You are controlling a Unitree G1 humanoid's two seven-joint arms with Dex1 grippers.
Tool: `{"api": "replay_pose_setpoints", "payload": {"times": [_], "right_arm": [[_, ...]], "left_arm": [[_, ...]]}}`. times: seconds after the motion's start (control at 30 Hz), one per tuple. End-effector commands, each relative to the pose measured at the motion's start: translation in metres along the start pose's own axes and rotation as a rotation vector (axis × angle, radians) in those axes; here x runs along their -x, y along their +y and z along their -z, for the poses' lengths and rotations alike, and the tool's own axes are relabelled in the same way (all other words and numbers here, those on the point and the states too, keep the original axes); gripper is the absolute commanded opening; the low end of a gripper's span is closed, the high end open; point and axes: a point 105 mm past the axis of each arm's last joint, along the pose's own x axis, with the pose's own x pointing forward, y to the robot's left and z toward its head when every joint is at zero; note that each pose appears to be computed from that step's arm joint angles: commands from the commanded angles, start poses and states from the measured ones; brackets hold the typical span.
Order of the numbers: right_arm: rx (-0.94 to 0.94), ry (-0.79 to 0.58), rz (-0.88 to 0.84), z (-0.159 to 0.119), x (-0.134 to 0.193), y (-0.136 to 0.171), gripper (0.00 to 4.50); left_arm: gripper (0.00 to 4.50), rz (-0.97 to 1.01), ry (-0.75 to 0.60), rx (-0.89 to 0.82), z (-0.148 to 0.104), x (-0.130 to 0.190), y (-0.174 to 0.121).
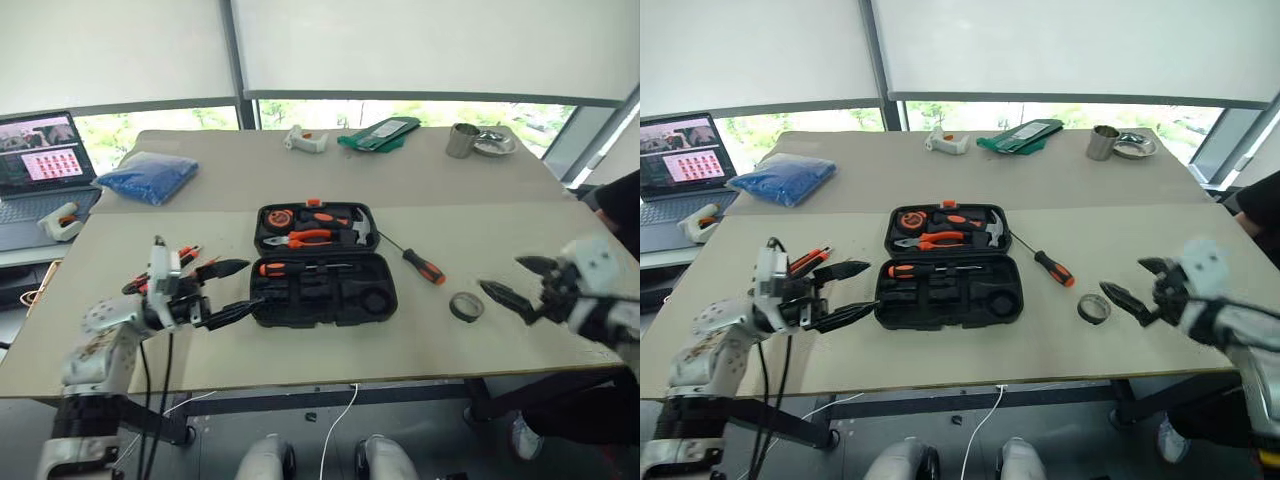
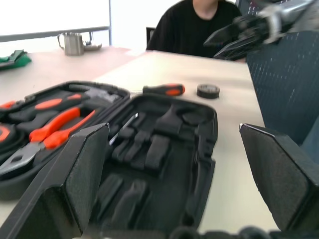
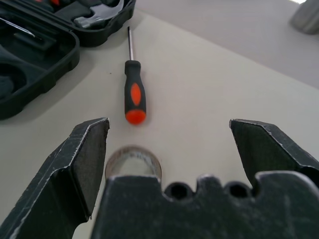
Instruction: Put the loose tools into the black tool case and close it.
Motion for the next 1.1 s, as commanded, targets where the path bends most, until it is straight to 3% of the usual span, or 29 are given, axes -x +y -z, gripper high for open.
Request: {"api": "replay_pose_setpoints", "payload": {"times": [0.03,0.13,0.27,0.47,0.63,0.8,0.97,1.1], "right_arm": [[-0.013,0.114,-0.076,-0.007,-0.032,0.003,4.50],[-0.003,0.185,-0.134,-0.014,-0.057,0.010,4.50],[-0.026,0.277,-0.175,-0.002,-0.078,0.015,4.50],[-0.014,0.365,-0.132,0.016,-0.089,0.007,2.78],[-0.024,0.371,-0.075,0.017,-0.087,-0.004,1.03],[-0.021,0.273,-0.041,0.003,-0.080,-0.012,1.01],[0.062,0.131,0.018,-0.036,-0.051,-0.035,1.01],[0.272,-0.115,-0.218,-0.090,-0.048,0.004,1.01]], "left_arm": [[4.48,-0.004,-0.042,-0.078,-0.015,-0.010,0.001],[4.48,-0.001,-0.054,-0.110,-0.018,-0.014,-0.001],[4.48,-0.001,-0.056,-0.134,-0.020,-0.015,-0.003],[4.50,0.005,-0.039,-0.149,-0.018,-0.013,-0.006],[4.50,0.008,-0.030,-0.156,-0.018,-0.011,-0.008],[4.50,0.007,-0.036,-0.164,-0.020,-0.013,-0.006],[4.50,-0.041,-0.057,-0.163,-0.027,-0.008,0.001],[4.50,-0.104,-0.026,-0.150,-0.022,0.007,0.005]]}}
